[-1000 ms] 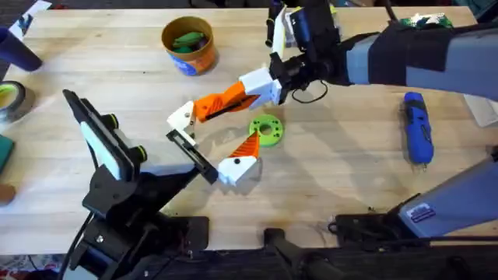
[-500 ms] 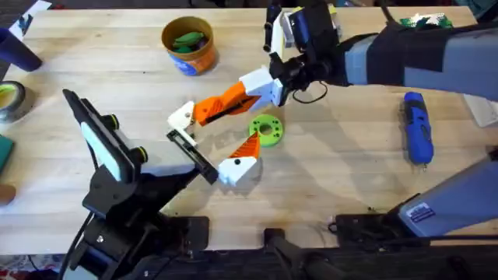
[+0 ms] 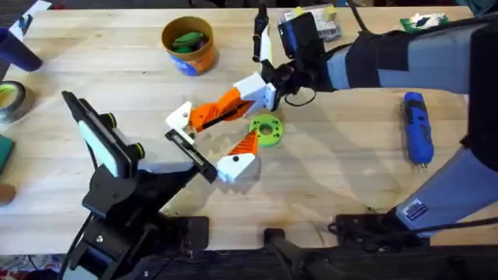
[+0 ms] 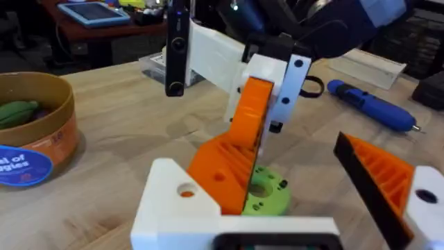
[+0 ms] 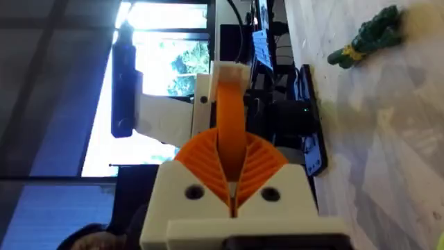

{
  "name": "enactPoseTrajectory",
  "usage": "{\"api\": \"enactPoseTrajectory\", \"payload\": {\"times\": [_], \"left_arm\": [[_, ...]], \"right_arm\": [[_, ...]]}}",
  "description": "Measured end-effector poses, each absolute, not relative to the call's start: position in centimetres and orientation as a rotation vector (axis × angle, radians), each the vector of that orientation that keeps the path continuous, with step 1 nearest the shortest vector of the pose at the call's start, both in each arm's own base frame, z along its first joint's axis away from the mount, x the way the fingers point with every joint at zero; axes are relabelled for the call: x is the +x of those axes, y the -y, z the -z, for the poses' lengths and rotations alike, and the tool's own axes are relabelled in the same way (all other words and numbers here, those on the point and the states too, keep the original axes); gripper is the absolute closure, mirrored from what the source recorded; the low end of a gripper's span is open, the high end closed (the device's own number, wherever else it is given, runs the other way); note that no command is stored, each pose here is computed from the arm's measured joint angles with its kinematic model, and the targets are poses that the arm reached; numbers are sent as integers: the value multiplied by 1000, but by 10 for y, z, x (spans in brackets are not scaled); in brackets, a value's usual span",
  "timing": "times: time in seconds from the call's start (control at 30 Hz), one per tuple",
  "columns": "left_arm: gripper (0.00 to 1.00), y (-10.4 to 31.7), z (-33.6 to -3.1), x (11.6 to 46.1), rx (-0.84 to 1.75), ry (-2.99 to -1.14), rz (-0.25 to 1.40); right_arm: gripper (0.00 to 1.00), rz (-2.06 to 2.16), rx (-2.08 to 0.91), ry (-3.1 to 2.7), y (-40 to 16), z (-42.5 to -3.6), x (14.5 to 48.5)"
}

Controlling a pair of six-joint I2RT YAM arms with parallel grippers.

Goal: Pick up the gripper from the table and insert it into the empty holder that is missing its gripper. Then pick up a screw, insert it into the mounting hole, and use the screwdriver to tighten it. Finally, clean up the table by picking up the vegetable and placing it into the bucket.

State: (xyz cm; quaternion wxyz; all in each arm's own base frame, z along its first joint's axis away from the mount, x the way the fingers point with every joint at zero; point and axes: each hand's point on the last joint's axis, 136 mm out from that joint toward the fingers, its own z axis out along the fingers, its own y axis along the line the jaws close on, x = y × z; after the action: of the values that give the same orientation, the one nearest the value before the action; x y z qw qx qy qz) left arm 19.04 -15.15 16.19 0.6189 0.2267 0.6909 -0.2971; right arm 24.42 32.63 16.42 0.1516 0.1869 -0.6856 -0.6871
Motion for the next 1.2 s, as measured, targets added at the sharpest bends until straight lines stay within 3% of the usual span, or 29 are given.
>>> {"api": "enactPoseTrajectory", "payload": {"times": [1.2], "left_arm": [[9,144,-161,197,474,-1603,641]], "right_arm": [[991,1921,455,2074,-364,-166,255]]}}
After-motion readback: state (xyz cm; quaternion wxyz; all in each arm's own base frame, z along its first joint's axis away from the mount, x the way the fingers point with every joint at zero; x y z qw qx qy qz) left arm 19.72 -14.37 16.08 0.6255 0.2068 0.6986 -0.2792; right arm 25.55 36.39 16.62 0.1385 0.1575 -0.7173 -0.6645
